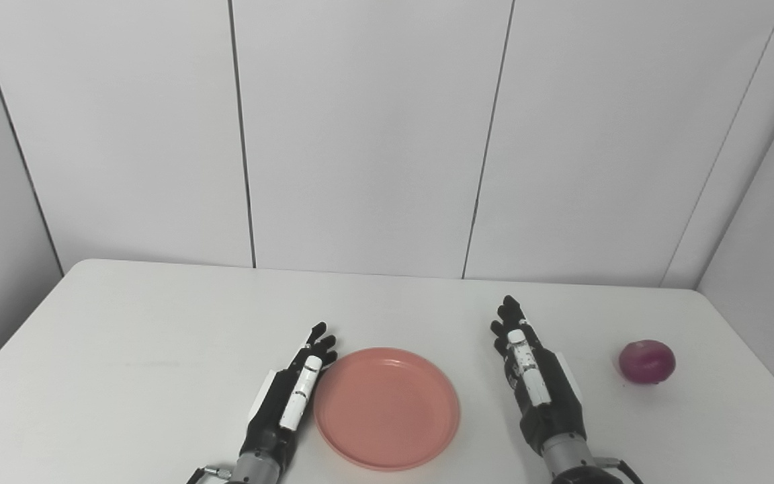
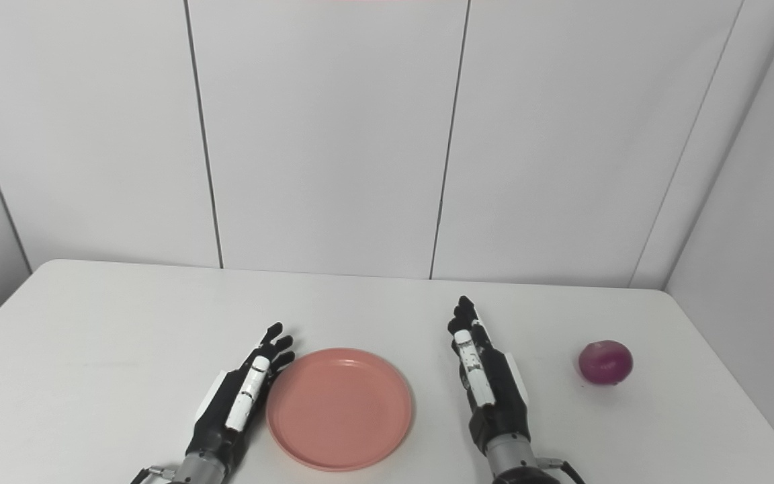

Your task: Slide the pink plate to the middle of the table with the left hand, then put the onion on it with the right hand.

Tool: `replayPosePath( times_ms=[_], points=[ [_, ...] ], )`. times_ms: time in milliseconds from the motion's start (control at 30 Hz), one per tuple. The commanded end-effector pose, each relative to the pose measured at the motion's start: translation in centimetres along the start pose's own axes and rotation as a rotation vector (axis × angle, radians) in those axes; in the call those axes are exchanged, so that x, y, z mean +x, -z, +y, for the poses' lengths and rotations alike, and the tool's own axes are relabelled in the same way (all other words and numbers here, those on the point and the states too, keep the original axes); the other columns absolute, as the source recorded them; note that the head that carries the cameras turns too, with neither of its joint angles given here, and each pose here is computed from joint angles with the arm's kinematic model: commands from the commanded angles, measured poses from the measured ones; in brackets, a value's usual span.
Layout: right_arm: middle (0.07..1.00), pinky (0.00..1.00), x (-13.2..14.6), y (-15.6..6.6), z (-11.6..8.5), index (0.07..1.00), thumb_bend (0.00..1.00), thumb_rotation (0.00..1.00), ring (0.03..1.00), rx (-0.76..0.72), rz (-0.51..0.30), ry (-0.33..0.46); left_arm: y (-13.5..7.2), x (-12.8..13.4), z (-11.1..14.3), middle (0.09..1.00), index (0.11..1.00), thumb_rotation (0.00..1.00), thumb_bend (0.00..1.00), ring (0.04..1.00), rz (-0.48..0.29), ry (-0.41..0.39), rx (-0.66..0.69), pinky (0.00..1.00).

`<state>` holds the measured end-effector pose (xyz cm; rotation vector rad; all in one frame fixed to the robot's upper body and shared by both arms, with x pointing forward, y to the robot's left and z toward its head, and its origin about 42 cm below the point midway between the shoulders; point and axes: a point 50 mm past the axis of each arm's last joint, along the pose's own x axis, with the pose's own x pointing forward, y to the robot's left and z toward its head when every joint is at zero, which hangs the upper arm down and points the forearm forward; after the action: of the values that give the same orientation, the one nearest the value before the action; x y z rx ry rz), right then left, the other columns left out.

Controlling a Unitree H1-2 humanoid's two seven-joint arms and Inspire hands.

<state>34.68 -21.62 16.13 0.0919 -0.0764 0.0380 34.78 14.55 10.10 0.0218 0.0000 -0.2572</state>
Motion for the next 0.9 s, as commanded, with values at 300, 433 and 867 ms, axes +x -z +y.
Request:
replayPosePath(
  times_ms=[300,433,867],
  points=[
    [0.936,0.93,2.5,-5.2,-3.4,0.945,0.65,0.67,0.946,-0.347,-0.228,0.139,0.6,0.6,2.2,0.946,0.957,1.00,0.54,0.937,-0.004,-0.008,0.010,0.94],
    [0.912,0.89,2.8,-5.7,-4.8,0.928,0.70,0.61,0.916,-0.464,-0.246,0.204,0.7,0.8,2.2,0.950,0.957,1.00,0.53,0.939,-0.016,-0.007,0.013,0.94],
    [0.917,0.85,3.8,-7.0,-9.3,0.934,0.72,0.46,0.904,-0.707,-0.238,0.370,1.0,0.9,2.9,0.970,0.973,1.00,0.56,0.966,-0.013,0.000,0.030,0.98]
  ],
)
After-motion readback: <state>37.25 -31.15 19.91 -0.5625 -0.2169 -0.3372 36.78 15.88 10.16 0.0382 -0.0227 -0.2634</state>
